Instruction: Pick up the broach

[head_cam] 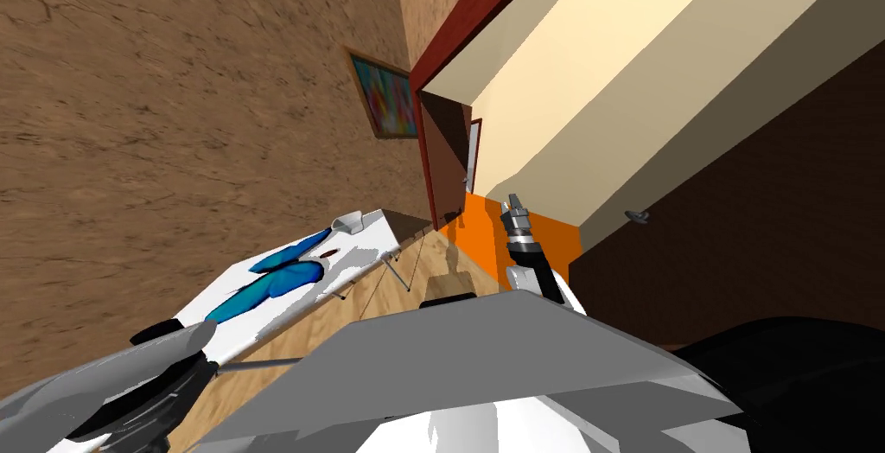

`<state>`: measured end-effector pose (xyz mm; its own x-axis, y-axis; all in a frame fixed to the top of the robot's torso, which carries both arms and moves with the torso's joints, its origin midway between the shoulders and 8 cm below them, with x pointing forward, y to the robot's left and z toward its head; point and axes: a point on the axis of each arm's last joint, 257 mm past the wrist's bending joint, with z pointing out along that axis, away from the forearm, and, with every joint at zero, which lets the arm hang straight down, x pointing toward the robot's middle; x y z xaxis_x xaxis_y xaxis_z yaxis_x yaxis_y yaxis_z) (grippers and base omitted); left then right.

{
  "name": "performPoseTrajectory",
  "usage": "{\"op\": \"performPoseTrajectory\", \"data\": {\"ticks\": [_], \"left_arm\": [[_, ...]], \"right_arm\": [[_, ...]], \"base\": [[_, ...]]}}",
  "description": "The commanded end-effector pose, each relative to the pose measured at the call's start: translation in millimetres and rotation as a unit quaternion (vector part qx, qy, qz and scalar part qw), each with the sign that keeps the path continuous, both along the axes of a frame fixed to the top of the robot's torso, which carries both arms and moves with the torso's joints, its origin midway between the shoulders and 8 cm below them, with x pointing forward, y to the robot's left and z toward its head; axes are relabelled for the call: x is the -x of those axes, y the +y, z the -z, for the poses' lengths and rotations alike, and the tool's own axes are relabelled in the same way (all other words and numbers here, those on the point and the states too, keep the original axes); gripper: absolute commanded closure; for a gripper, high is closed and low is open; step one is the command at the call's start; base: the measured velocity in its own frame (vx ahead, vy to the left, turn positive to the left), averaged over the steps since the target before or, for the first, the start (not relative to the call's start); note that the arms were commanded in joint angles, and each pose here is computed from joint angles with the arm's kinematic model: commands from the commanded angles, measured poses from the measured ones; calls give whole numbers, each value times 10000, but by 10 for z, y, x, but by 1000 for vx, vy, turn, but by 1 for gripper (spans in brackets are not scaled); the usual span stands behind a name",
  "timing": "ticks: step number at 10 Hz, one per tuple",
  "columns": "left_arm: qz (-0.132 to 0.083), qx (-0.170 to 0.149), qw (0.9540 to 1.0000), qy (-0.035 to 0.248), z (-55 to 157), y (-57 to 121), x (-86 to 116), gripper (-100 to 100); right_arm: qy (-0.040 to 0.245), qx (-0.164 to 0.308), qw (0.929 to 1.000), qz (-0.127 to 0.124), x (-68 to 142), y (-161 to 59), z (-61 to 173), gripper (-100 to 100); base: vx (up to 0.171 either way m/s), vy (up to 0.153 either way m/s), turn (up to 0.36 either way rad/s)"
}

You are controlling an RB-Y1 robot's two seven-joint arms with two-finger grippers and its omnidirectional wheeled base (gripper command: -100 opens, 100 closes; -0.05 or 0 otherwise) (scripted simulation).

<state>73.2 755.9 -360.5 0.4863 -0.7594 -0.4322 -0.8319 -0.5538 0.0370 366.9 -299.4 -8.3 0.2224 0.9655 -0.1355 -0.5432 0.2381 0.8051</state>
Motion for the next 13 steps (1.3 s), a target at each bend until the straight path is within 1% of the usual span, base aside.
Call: {"op": "performPoseTrajectory", "data": {"ticks": [1,2,3,4,5,6,8,9,11,12,13], "left_arm": [[-184,4,9998,22,-134,34,42,-100],[-398,29,9992,-34,-273,83,59,-100],[-398,29,9992,-34,-273,83,59,-100],[-585,71,9982,-118,-387,113,57,-100],[-741,128,9969,-225,-476,126,34,-100],[-745,128,9969,-224,-476,126,38,-100],[-990,280,9936,-468,-573,109,-33,-100],[-1082,372,9917,-587,-582,82,-72,-100],[-1227,578,9878,-769,-523,-7,-126,-100],[-1284,688,9860,-815,-459,-68,-131,-100],[-1357,838,9837,-831,-348,-165,-110,-100]], "right_arm": [[0,0,10000,0,0,0,0,0],[0,0,10000,1,0,0,0,0],[0,1,10000,0,0,0,0,0],[0,1,10000,1,0,-1,0,0],[0,1,10000,0,0,0,0,0],[1,1,10000,1,0,-1,0,0],[0,1,10000,1,0,-1,0,0],[0,1,10000,1,0,-1,0,0],[1,2,10000,1,1,-1,0,0],[1,2,10000,1,1,-1,1,0],[1,1,10000,1,1,-1,0,0]], "base": [[156,-23,-97],[146,8,-150],[111,27,-98],[162,44,-179],[261,59,-258],[188,38,-105],[193,60,-196],[258,132,-252],[255,109,-217],[201,72,-81],[149,115,-62]]}}
